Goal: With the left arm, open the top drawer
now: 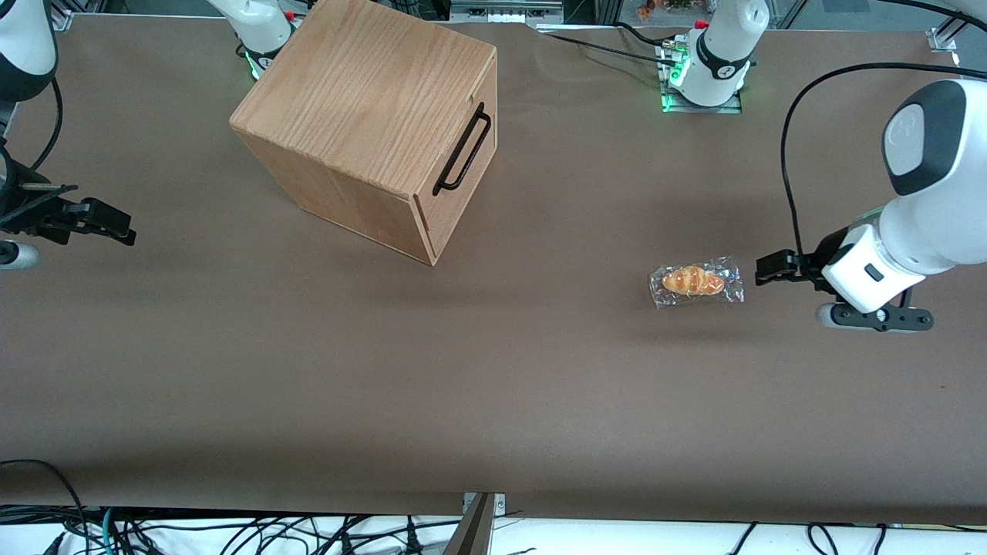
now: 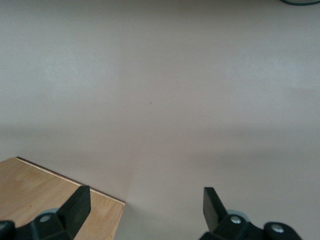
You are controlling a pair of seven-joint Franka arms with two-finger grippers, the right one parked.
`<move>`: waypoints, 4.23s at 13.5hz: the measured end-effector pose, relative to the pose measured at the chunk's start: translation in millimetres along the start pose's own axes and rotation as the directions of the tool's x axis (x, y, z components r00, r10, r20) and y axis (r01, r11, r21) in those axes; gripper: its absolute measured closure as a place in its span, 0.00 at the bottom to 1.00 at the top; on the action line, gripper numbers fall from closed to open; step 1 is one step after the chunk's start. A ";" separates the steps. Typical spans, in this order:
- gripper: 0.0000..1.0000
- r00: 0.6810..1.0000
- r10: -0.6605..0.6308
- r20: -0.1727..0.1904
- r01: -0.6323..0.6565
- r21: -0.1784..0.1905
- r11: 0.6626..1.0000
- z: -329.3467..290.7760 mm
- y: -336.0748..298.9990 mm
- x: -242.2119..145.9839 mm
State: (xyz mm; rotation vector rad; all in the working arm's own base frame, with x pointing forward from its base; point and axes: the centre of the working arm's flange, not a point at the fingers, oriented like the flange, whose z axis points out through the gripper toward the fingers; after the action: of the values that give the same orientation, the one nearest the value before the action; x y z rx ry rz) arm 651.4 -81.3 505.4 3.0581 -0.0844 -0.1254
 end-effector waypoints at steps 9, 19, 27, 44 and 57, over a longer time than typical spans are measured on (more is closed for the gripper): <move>0.00 0.986 0.165 0.034 -0.164 -0.038 0.986 8.0 129.4 -23.8; 0.00 0.982 0.158 0.104 -0.149 -0.083 0.985 37.3 278.7 -80.5; 0.00 0.974 0.206 0.089 -0.193 -0.133 0.972 75.4 375.6 -119.6; 0.00 0.950 0.277 0.145 -0.260 -0.126 0.957 140.5 427.0 -144.7; 0.00 0.946 0.288 0.148 -0.270 -0.128 0.954 153.4 436.1 -148.7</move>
State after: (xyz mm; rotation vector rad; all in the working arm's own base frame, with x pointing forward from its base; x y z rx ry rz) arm 468.0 -518.6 400.5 2.8848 -0.5026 -0.3526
